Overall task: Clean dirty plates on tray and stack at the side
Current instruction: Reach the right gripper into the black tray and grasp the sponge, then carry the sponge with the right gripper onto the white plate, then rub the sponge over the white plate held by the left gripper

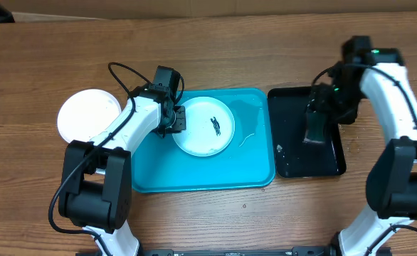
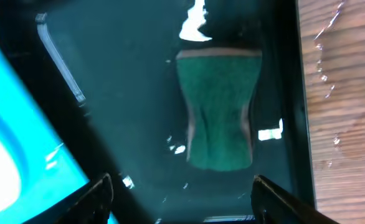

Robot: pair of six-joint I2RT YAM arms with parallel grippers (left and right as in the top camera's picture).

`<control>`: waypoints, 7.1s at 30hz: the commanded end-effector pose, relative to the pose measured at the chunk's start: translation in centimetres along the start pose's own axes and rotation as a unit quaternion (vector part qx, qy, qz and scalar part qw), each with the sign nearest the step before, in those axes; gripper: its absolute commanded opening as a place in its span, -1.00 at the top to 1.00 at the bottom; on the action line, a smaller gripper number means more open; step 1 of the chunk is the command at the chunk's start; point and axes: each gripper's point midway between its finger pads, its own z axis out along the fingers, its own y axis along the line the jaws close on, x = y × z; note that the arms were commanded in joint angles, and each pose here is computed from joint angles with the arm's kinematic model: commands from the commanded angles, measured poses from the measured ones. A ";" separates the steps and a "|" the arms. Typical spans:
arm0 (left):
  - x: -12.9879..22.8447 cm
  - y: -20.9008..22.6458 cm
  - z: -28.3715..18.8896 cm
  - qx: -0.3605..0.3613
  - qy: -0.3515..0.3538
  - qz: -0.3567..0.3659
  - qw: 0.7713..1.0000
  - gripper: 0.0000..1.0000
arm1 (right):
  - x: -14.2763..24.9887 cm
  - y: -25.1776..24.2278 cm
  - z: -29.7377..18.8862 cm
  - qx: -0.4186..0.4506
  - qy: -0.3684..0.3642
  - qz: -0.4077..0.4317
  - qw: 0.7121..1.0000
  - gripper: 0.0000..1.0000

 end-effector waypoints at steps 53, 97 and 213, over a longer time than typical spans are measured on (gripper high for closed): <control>0.3 0.5 0.6 -0.008 0.005 -0.008 1.000 0.42 | 0.4 -1.0 6.3 0.101 -0.065 0.029 0.992 -0.57; 0.3 0.5 0.6 -0.009 0.005 -0.007 1.000 0.43 | -0.5 -0.4 3.9 0.111 -0.072 0.019 0.991 0.93; 0.7 -0.2 0.4 0.004 0.027 -0.005 1.000 0.92 | 7.6 23.6 6.5 -0.023 -0.146 -0.205 0.967 0.93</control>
